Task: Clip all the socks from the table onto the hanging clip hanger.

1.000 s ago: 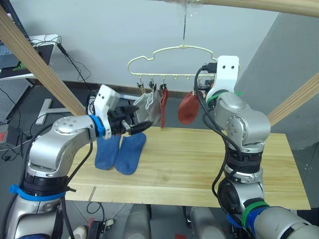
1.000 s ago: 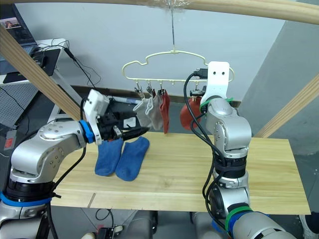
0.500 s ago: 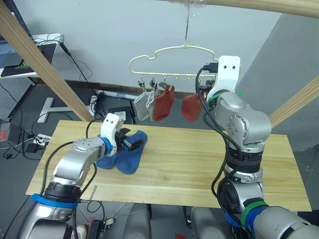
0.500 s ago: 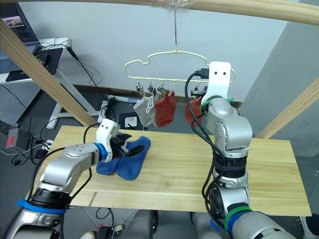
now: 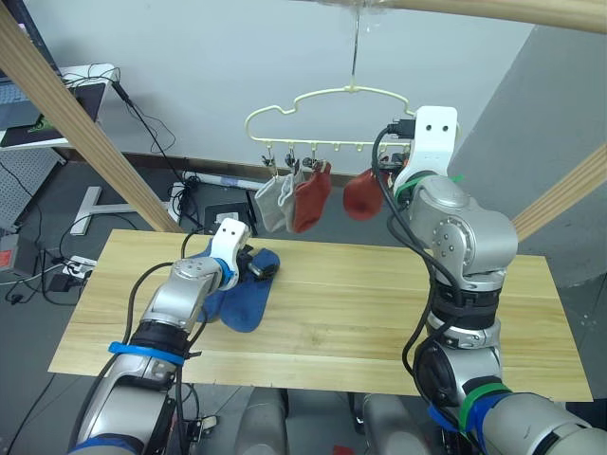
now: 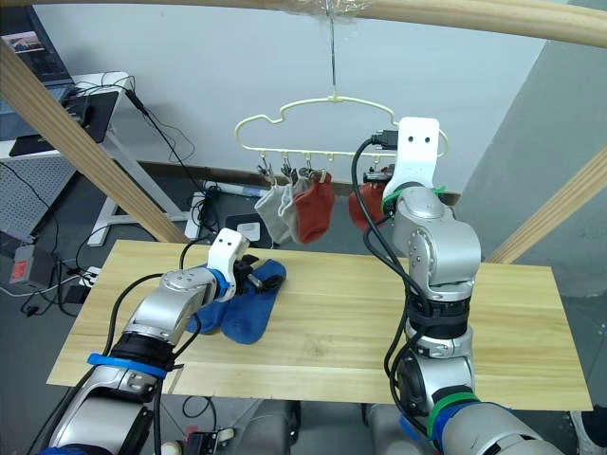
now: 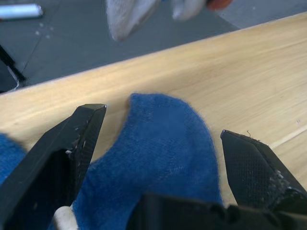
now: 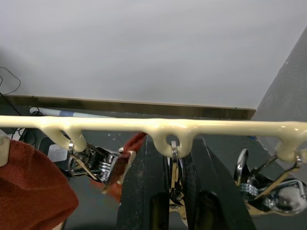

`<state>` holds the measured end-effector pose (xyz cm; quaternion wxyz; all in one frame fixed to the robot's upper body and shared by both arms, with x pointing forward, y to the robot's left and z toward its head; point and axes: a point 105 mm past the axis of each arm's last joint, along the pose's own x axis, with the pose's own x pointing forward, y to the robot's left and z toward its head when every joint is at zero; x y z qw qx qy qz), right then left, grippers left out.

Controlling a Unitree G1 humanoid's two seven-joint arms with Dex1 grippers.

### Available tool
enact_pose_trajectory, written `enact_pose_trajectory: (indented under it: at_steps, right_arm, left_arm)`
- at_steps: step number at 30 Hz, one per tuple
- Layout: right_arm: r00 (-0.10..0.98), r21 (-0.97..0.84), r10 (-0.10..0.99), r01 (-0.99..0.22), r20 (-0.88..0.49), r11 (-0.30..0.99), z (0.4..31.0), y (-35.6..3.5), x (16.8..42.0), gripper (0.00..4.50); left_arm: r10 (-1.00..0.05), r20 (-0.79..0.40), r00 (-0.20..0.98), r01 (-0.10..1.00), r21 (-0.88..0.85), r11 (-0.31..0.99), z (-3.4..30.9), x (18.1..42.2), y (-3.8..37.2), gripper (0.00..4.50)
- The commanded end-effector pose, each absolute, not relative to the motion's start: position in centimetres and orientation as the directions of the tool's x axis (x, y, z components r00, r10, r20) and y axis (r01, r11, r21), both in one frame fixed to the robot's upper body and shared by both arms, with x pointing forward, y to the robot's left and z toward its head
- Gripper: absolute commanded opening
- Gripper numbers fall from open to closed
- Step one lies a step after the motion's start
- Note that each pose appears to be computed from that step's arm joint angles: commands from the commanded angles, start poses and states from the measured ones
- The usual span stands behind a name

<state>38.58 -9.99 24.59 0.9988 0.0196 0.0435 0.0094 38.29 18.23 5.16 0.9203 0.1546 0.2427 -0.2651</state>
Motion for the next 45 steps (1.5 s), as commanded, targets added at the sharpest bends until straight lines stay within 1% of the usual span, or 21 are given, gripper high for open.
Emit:
enact_pose_trajectory:
  at_steps: [1, 5, 8, 13, 15, 16, 20, 21, 24, 27, 32, 34, 40, 45]
  right_arm:
    - [1.0, 0.042, 0.007, -0.006, -0.023, 0.999, 26.3, -10.2, 38.0, 0.03]
    - [1.0, 0.042, 0.005, -0.004, -0.023, 0.999, 26.3, -10.3, 37.9, 0.03]
    - [1.0, 0.041, 0.004, -0.003, -0.025, 0.999, 26.3, -10.3, 37.9, 0.03]
    - [1.0, 0.04, 0.004, -0.003, -0.027, 0.999, 26.3, -10.3, 37.8, 0.03]
    - [1.0, 0.041, 0.005, -0.004, -0.027, 0.999, 26.3, -10.3, 37.8, 0.03]
    - [1.0, 0.041, 0.005, -0.004, -0.027, 0.999, 26.3, -10.3, 37.8, 0.03]
    - [1.0, 0.042, 0.006, -0.005, -0.029, 0.999, 26.2, -10.3, 37.9, 0.03]
    - [1.0, 0.043, 0.007, -0.005, -0.03, 0.999, 26.2, -10.2, 37.9, 0.03]
    - [0.999, 0.048, 0.01, -0.009, -0.039, 0.999, 26.0, -10.2, 37.8, 0.03]
    - [0.998, 0.058, 0.016, -0.013, -0.053, 0.998, 25.9, -10.1, 37.8, 0.03]
    - [0.998, 0.069, 0.021, -0.017, -0.066, 0.997, 26.0, -10.0, 37.7, 0.03]
    - [0.997, 0.075, 0.024, -0.018, -0.071, 0.997, 26.0, -9.9, 37.7, 0.03]
    - [0.997, 0.091, 0.028, -0.021, -0.073, 0.996, 26.4, -9.7, 37.5, 0.03]
    - [0.997, 0.098, 0.026, -0.019, -0.07, 0.995, 26.6, -9.7, 37.5, 0.03]
  left_arm:
    - [-0.402, -0.576, 0.712, 0.578, 0.157, 0.8, 4.1, 38.2, 18.1, 4.39]
    - [-0.4, -0.611, 0.684, 0.594, 0.147, 0.791, 3.2, 37.7, 18.0, 4.39]
    - [-0.392, -0.625, 0.675, 0.6, 0.156, 0.785, 2.9, 37.5, 18.0, 3.84]
    - [-0.394, -0.627, 0.672, 0.603, 0.154, 0.783, 2.8, 37.3, 18.0, 2.38]
    - [-0.396, -0.628, 0.67, 0.605, 0.152, 0.782, 2.8, 37.2, 18.0, 1.68]
    - [-0.398, -0.628, 0.668, 0.607, 0.151, 0.78, 2.8, 37.2, 17.9, 1.45]
    - [-0.411, -0.629, 0.66, 0.617, 0.142, 0.774, 2.9, 37.0, 17.7, 0.25]
    - [-0.417, -0.627, 0.658, 0.622, 0.142, 0.77, 3.0, 37.0, 17.5, 0.02]
    - [-0.454, -0.617, 0.643, 0.649, 0.124, 0.751, 3.4, 36.8, 16.7, 0.02]
    - [-0.535, -0.568, 0.625, 0.689, 0.079, 0.721, 5.0, 36.7, 14.9, 0.02]
    - [-0.71, -0.431, 0.557, 0.785, -0.005, 0.62, 9.6, 36.1, 10.3, 0.02]
    - [-0.761, -0.378, 0.527, 0.817, -0.02, 0.576, 11.5, 35.8, 8.5, 0.02]
    - [-0.832, -0.288, 0.474, 0.868, -0.005, 0.496, 15.1, 35.7, 5.0, 0.02]
    - [-0.857, -0.236, 0.458, 0.883, 0.012, 0.469, 16.6, 36.4, 2.8, 0.02]
